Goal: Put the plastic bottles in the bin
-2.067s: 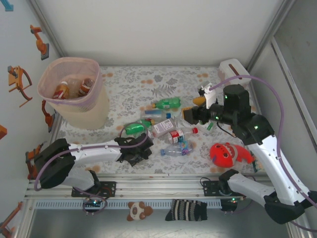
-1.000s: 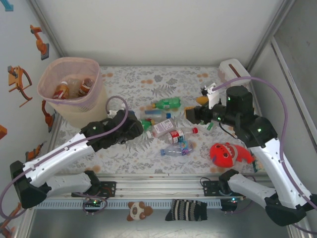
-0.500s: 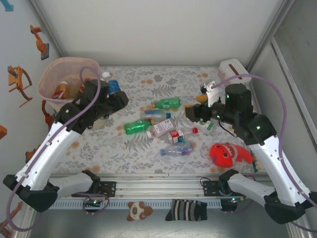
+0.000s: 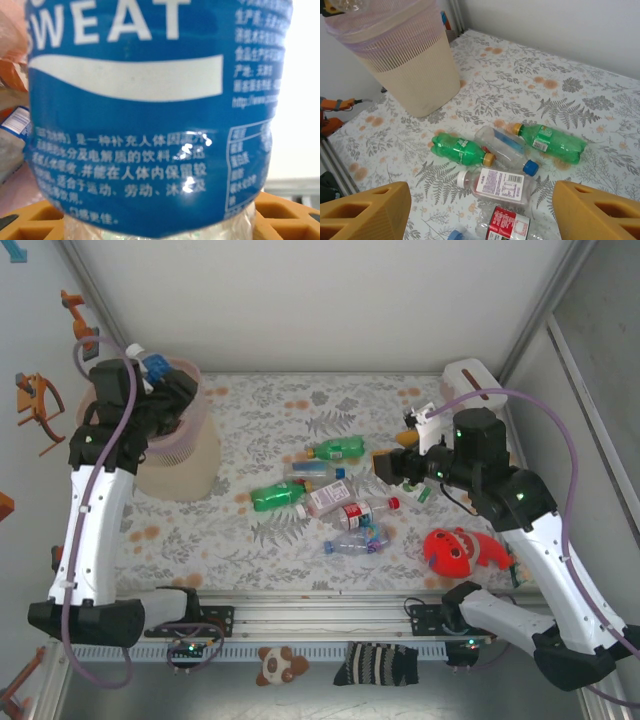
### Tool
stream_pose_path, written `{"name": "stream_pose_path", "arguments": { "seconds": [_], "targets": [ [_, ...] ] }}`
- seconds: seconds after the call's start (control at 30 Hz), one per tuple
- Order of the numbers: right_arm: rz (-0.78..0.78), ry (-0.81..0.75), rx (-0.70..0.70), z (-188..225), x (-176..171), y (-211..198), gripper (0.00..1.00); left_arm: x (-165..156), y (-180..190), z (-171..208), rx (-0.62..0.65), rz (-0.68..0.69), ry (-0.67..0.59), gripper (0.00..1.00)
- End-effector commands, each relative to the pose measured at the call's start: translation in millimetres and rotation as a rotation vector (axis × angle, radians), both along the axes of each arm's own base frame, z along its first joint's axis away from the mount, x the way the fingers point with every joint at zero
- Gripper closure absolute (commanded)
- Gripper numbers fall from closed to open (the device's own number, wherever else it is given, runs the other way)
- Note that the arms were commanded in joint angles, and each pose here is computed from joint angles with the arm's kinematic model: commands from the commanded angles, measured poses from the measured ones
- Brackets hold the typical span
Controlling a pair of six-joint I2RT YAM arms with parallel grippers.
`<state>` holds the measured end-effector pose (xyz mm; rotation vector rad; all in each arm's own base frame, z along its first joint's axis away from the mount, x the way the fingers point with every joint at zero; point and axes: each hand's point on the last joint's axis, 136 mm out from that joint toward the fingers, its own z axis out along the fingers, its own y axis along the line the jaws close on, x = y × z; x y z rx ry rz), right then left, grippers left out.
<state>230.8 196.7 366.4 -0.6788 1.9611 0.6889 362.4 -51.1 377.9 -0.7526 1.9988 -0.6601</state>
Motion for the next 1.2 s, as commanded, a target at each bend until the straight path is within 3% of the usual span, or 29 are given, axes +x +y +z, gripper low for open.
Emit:
{"name": "stream_pose_path", "arguments": {
  "seconds": [0.0,0.37,0.77,0.97,1.17],
  "targets": [
    [-0.014,-0.056,0.037,21.6,2.5,0.0,0.27,23.4,11.7,18.6,-0.154,0.049,-0.063,0.59],
    [-0.015,-0.055,0.019,16.0,10.0,3.1,0.26,94.0,58.3,-20.6,-0.476,0.273,-0.023,0.60],
    [-0.020,-0.062,-0.009,9.6,15.7,3.3,0.26,122.3,71.8,-76.2,-0.576,0.410,0.083,0.55],
    [-0.018,-0.064,-0.015,8.9,14.7,2.6,0.26,115.7,79.8,-87.4,-0.576,0.476,0.099,0.41],
    [-0.023,-0.072,-0.015,10.8,13.0,0.4,0.26,108.9,82.3,-73.9,-0.570,0.484,0.069,0.24]
  ]
}}
